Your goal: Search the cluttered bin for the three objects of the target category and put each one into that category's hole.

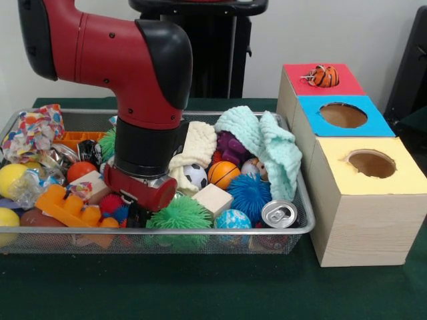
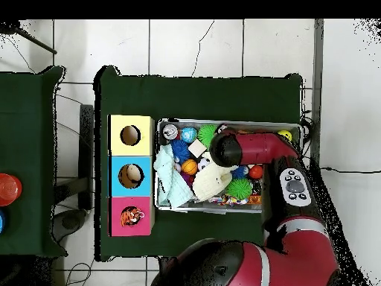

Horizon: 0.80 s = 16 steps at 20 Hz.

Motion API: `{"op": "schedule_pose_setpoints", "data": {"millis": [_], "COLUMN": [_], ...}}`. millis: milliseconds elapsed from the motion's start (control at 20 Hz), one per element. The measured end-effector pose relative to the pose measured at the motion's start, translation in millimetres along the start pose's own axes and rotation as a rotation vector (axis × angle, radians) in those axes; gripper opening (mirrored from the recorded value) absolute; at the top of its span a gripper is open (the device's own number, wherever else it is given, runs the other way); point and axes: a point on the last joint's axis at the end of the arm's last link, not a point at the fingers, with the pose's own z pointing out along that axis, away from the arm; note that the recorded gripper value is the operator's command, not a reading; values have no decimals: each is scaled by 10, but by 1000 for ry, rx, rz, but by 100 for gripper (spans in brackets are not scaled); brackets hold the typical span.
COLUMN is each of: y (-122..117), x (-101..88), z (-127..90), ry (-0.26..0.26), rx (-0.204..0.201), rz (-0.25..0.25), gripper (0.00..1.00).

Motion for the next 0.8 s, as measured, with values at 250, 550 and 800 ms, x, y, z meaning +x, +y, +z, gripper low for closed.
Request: {"op": "schedule_pose_setpoints", "data": {"millis": [250, 550, 800], "y": [-23, -66, -157], "x": [3, 102, 165], "z": [-93, -331, -558], "ry": [2, 20, 48], "rx": [1, 11, 34], "rz": [0, -10, -10], "gripper": [0, 0, 0]}}
